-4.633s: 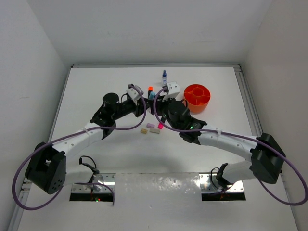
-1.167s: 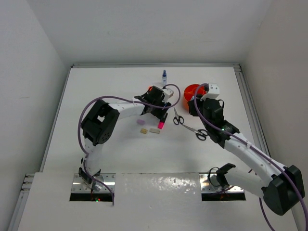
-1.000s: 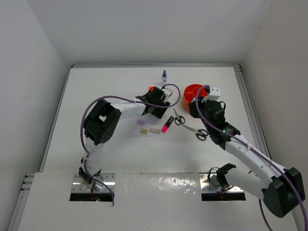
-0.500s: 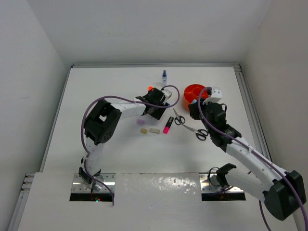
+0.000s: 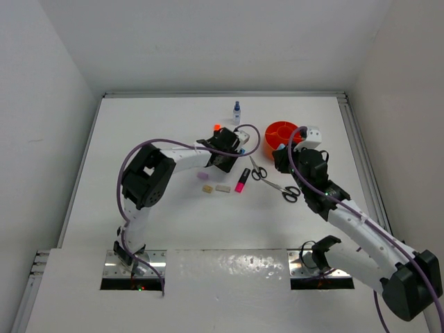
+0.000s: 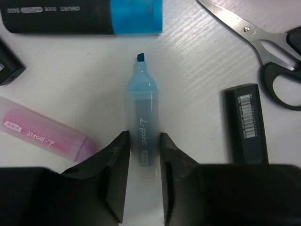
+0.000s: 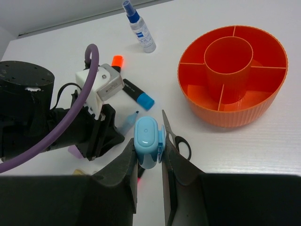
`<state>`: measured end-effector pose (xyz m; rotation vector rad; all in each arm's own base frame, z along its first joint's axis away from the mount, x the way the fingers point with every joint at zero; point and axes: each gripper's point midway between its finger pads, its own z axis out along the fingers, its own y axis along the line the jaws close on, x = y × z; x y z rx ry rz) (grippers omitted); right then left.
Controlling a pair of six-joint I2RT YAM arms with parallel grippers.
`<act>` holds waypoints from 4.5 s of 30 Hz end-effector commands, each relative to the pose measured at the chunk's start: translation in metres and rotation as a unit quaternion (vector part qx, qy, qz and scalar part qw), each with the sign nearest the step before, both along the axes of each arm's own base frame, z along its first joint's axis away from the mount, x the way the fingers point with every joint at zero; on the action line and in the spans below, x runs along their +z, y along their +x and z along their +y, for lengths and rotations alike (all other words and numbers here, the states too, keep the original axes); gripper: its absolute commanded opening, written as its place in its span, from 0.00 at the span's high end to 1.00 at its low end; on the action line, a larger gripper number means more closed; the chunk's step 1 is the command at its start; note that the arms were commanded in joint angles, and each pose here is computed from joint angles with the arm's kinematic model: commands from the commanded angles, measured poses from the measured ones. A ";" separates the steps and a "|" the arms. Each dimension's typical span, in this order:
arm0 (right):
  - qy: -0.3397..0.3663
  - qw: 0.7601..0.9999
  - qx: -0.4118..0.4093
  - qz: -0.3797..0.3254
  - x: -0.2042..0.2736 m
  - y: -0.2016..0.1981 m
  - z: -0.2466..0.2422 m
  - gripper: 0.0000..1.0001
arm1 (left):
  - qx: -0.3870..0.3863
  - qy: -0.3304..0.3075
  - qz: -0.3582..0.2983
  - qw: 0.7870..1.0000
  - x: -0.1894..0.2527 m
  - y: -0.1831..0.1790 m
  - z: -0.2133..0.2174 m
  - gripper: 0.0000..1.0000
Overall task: Sort the stationery into containers
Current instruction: Pick up the pen from the center of the board, then close the pen cap on the pen.
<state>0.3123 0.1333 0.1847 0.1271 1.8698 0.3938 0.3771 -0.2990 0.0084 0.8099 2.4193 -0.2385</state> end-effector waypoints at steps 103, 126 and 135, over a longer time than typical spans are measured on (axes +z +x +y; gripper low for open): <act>0.052 0.989 0.125 -0.055 0.095 -0.007 0.095 0.88 | -0.124 -0.428 -0.378 0.812 0.350 -0.070 -0.052 1.00; 0.047 0.984 0.150 -0.088 0.137 -0.015 0.101 0.45 | -0.105 -0.413 -0.345 0.836 0.316 -0.069 -0.040 1.00; 0.028 0.988 0.097 -0.118 0.164 -0.015 0.072 0.22 | -0.120 -0.402 -0.352 0.837 0.314 -0.070 -0.039 1.00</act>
